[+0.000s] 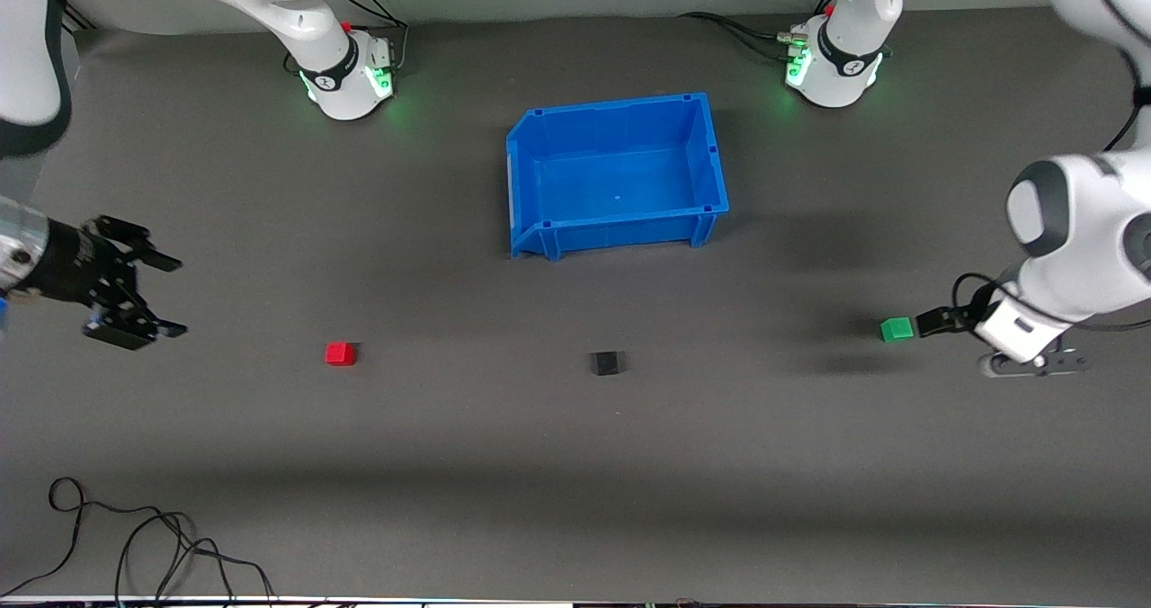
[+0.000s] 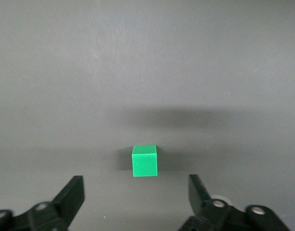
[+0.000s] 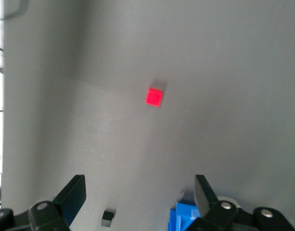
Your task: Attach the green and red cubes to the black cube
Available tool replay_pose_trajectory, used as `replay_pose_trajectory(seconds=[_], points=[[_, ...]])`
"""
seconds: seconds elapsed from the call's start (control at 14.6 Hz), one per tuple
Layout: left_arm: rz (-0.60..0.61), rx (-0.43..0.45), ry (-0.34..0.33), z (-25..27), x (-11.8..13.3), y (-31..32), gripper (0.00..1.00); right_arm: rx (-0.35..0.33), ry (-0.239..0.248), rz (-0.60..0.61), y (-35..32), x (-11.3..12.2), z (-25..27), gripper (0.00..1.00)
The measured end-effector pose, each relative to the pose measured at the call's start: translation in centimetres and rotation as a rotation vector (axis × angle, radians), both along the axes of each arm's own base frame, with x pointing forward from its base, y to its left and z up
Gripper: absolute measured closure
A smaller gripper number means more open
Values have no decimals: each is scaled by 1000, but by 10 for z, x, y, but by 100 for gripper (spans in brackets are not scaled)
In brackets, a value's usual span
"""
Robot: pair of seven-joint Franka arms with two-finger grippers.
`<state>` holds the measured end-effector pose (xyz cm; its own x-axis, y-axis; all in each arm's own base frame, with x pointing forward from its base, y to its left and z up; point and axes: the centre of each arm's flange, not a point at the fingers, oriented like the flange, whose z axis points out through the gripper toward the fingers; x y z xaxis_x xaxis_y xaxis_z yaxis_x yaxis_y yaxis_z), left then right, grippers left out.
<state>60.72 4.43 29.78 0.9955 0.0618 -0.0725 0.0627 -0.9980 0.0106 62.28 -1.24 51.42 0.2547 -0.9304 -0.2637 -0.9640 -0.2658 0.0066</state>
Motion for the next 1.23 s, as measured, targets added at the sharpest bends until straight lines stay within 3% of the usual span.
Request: replay_pose_trajectory(seconds=[0.21,0.48,0.68,0.75,1.1,1.23], points=[[14,-11,49,-53,-1,6,14,33,50,-77,-18,8,-73,0],[15,-20,84,-83,-4,-3,18,57,26,-193,-22,4,-178,0],[12,-23,90,-98,-4,-6,24,84,39,-234,-20,-6,-243,0],[9,-24,90,-102,-4,-8,34,101,47,-239,-20,-7,-262,0],[-1,-26,82,-123,-4,-13,37,109,59,-274,-15,-10,-327,0],[-1,-22,78,-122,-2,-11,55,109,57,-274,-2,-10,-338,0]])
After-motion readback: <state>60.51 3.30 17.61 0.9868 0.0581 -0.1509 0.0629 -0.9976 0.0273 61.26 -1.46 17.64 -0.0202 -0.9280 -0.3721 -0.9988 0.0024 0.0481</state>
